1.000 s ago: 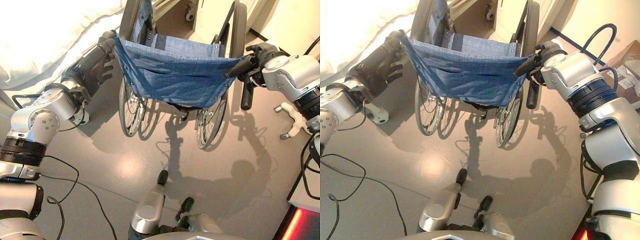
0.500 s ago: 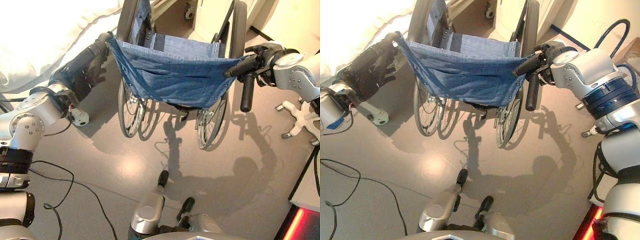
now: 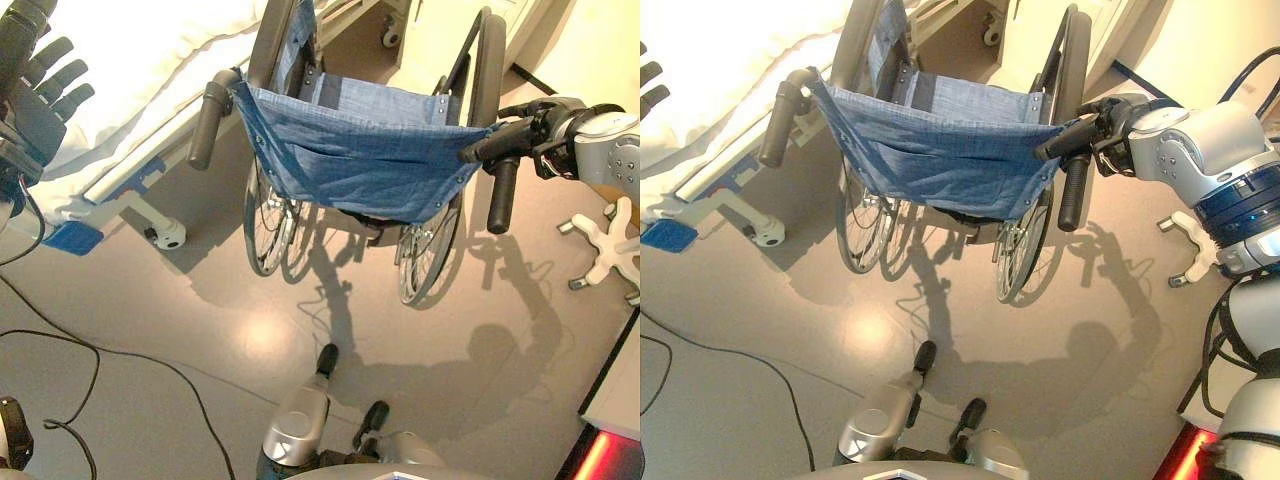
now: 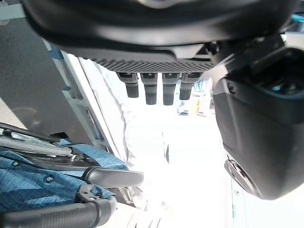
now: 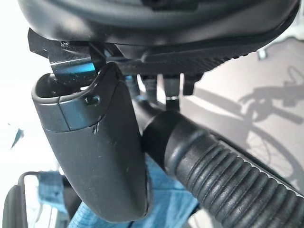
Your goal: Push the wheelchair next to the bed
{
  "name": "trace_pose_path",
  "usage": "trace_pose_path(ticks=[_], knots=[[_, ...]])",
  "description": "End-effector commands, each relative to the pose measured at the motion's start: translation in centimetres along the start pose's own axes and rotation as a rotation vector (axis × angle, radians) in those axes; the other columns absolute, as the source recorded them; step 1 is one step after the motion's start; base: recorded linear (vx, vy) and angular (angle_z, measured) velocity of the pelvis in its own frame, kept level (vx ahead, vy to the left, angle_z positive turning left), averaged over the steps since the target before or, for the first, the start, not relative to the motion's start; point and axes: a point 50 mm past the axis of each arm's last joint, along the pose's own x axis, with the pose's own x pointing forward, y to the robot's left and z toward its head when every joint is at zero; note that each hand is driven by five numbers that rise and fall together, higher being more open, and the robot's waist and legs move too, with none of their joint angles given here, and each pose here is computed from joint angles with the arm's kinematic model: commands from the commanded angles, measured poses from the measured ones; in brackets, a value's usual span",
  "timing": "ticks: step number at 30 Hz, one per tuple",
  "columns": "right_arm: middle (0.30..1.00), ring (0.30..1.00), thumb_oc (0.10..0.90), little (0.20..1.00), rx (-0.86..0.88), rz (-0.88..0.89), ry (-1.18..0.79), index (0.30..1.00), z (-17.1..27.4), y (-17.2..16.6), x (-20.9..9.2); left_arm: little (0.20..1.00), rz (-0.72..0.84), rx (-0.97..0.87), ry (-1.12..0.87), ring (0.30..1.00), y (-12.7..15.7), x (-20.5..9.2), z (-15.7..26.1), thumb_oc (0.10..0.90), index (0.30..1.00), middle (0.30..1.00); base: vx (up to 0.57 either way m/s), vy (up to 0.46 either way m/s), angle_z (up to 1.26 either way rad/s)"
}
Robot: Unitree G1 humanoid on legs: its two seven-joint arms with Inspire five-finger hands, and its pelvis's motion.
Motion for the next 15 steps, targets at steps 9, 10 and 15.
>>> trace_pose_path(ticks=[9,10,15], knots=[[0.9,0.9,0.8,0.9,0.085,-0.52,-0.351,0.9,4.5,-13.8,-7.9,0.9,0.086,0.049,-0.02,0.9,3.6,-1.7,-0.6,0.8,0.9,0.9,0.0,0.0,0.0],[0.9,0.9,0.8,0.9,0.039,-0.549,-0.337,0.9,4.4,-14.3,-8.1,0.9,0.085,0.048,-0.017,0.9,3.6,-1.8,-0.7,0.8,0.9,0.9,0.0,0.0,0.0],[0.9,0.9,0.8,0.9,-0.168,-0.674,-0.309,0.9,5.2,-16.2,-9.6,0.9,0.078,0.044,0.002,0.9,3.7,-2.0,-1.2,0.8,0.9,0.9,0.0,0.0,0.0]])
